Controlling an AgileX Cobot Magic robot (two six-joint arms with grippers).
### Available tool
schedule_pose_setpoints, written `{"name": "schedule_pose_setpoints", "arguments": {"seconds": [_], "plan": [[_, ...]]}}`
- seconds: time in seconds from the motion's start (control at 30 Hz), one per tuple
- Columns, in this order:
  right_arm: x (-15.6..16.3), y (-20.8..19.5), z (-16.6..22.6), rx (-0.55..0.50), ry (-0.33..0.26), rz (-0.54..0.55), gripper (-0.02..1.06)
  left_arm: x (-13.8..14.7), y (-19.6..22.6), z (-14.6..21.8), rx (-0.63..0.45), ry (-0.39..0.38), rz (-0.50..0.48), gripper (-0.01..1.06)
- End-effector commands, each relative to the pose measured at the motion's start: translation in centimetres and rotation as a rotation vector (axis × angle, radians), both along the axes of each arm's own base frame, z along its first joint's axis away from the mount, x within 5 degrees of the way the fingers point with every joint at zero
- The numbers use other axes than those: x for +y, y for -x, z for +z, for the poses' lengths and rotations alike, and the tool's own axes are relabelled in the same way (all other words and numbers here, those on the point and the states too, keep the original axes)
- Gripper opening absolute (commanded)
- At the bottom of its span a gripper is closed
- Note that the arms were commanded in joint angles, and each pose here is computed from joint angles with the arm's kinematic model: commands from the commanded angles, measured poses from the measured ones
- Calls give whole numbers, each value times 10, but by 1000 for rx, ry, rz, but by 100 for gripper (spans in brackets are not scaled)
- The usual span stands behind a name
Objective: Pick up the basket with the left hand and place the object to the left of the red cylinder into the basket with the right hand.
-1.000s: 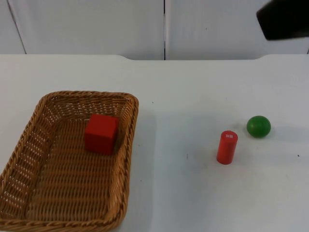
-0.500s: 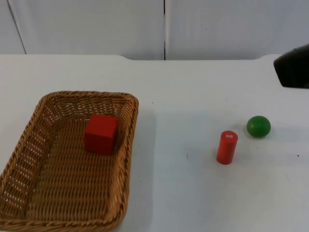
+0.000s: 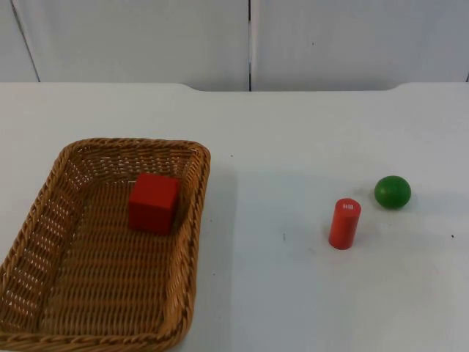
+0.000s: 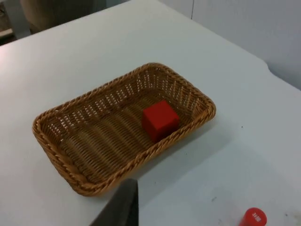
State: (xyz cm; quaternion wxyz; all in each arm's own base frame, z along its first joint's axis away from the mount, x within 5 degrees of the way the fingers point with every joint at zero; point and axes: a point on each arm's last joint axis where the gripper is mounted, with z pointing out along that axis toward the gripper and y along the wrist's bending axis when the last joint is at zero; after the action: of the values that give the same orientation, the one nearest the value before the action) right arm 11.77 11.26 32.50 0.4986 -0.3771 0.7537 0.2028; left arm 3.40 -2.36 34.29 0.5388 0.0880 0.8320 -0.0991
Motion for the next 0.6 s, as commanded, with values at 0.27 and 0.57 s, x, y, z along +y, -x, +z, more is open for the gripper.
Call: {"name": "schedule_pose_setpoints", "arguments": {"seconds": [0.27, 0.57], "plan": [[-11, 16, 4, -2, -12, 19, 105, 13, 40, -10, -42, 2, 150, 83], [-16, 22, 8, -39, -10, 21, 105, 19, 54, -34, -50, -8, 224, 83]]}}
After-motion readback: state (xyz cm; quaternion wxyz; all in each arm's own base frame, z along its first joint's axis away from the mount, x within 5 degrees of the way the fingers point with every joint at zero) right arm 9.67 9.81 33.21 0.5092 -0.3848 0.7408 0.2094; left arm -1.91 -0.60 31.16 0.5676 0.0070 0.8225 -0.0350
